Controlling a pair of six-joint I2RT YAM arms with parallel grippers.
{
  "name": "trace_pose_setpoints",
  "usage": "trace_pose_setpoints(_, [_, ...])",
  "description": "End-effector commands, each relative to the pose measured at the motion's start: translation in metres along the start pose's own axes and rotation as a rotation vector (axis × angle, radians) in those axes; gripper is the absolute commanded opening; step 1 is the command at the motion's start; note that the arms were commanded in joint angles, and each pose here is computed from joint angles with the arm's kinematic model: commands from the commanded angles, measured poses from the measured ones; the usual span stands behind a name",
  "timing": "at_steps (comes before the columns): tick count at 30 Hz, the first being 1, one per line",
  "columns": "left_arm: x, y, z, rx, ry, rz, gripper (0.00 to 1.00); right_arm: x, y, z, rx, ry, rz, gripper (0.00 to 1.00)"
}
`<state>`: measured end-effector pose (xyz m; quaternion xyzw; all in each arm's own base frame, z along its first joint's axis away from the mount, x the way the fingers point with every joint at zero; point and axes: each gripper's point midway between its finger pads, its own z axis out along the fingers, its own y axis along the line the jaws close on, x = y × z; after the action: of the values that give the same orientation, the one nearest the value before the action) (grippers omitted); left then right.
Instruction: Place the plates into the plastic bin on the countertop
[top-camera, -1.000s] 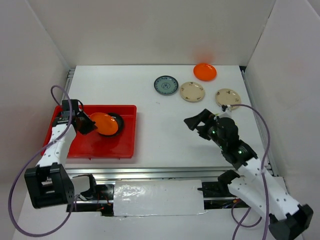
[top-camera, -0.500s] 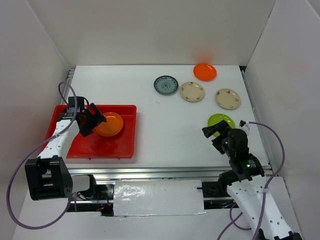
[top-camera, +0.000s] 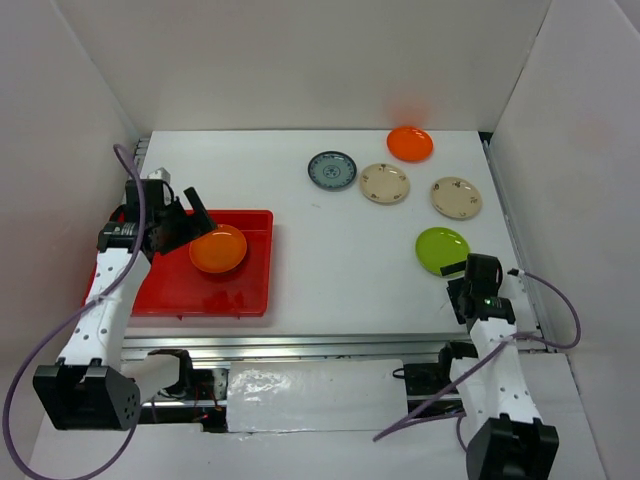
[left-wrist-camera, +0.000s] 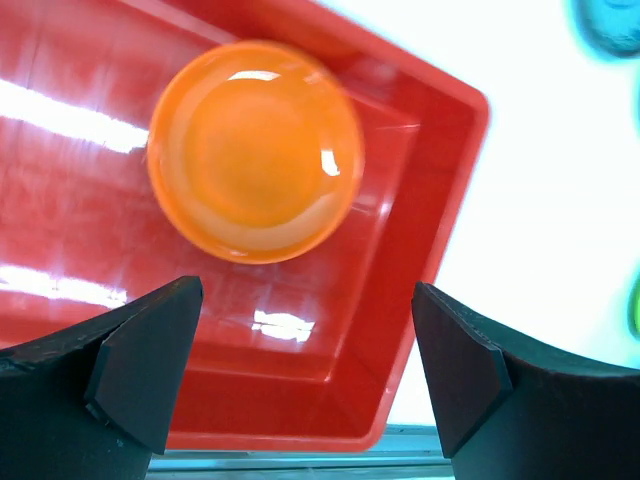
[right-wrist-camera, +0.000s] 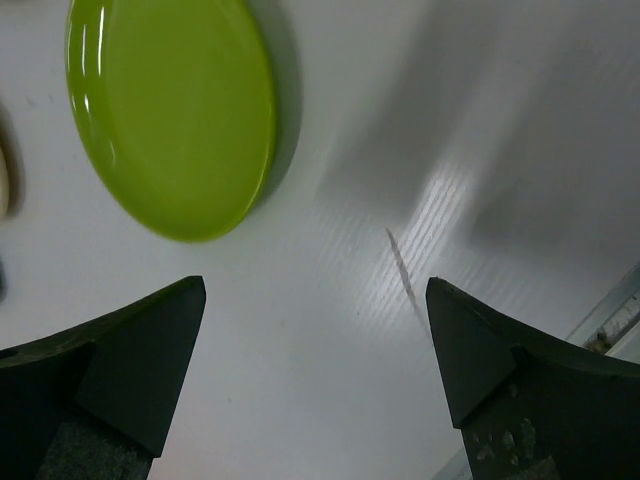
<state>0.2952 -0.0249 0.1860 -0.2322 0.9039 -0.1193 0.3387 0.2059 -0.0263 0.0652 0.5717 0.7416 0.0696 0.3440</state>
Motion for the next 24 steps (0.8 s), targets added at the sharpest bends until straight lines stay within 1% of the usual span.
trace_pose_setpoints(1, [-0.004, -0.018, -0.025, 0.100, -0.021, 0.121, 0.99, -0.030, 0.020, 0.014, -0.070, -0.094, 0.089, 0.98])
trace_pose_setpoints(3, [-0.004, -0.027, -0.032, 0.155, -0.034, 0.152, 0.99, -0.036, 0.008, 0.028, -0.019, -0.100, 0.134, 0.97])
trace_pose_setpoints(4, [-0.004, -0.027, -0.034, 0.163, -0.041, 0.169, 0.99, -0.042, 0.013, 0.033, -0.044, -0.114, 0.142, 0.94])
trace_pose_setpoints(5, [-0.005, -0.030, -0.037, 0.178, -0.052, 0.179, 0.99, -0.043, 0.006, 0.041, -0.011, -0.102, 0.155, 0.93])
trace_pose_setpoints(7, [-0.006, -0.029, -0.039, 0.176, -0.057, 0.190, 0.99, -0.041, 0.005, 0.054, 0.007, -0.067, 0.155, 0.88])
trace_pose_setpoints(9, [-0.006, -0.030, -0.040, 0.184, -0.060, 0.193, 0.99, -0.046, 0.010, 0.060, 0.015, -0.056, 0.162, 0.87])
trace_pose_setpoints(12, [-0.004, -0.032, -0.039, 0.195, -0.055, 0.190, 0.99, -0.045, 0.017, 0.070, 0.019, -0.023, 0.152, 0.80])
trace_pose_setpoints(13, [-0.005, -0.033, -0.038, 0.196, -0.059, 0.185, 0.99, -0.043, 0.018, 0.075, 0.019, -0.008, 0.153, 0.75])
trace_pose_setpoints(15, [-0.005, -0.033, -0.038, 0.198, -0.056, 0.182, 0.99, -0.041, 0.018, 0.078, 0.016, 0.011, 0.154, 0.72])
trace_pose_setpoints(20, [-0.004, -0.034, -0.038, 0.201, -0.053, 0.186, 0.99, -0.036, 0.021, 0.086, 0.001, 0.041, 0.120, 0.71])
trace_pose_setpoints(22, [-0.004, -0.033, -0.039, 0.203, -0.057, 0.187, 0.99, -0.037, 0.022, 0.088, 0.012, 0.049, 0.115, 0.69])
trace_pose_setpoints(24, [-0.003, -0.033, -0.039, 0.206, -0.054, 0.184, 0.99, -0.039, 0.025, 0.090, 0.010, 0.057, 0.101, 0.59])
